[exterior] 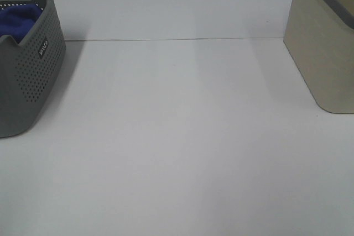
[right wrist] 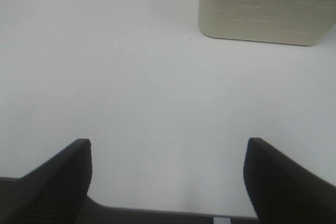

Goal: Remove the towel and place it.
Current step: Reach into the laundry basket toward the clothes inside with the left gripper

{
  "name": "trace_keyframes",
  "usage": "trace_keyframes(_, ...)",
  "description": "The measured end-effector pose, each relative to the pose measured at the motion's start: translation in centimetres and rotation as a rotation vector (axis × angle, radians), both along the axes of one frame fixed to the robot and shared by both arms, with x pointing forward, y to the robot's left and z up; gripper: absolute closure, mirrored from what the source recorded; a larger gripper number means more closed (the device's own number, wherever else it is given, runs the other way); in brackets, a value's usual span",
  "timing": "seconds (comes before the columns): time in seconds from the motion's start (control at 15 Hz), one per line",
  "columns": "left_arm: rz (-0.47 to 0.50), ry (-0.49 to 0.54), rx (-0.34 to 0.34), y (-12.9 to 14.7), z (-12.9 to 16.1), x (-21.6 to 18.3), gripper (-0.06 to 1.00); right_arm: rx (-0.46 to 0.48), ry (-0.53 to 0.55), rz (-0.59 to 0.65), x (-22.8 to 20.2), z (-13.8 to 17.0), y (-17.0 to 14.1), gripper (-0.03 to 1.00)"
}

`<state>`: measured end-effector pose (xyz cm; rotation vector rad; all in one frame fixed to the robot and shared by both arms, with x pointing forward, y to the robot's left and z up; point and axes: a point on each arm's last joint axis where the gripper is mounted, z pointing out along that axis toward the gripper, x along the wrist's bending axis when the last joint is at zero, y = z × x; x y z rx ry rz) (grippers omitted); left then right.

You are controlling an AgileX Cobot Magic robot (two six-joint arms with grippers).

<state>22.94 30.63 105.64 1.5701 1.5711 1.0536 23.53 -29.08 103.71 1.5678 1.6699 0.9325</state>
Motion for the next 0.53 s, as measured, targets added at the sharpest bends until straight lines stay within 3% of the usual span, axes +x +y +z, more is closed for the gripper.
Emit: trace_keyframes(0.53, 0.0, 0.0, -0.001, 0.0, 0.0, 0.0, -0.02, 0.0, 0.0, 0.0, 0.0, 0.0, 0.0, 0.19)
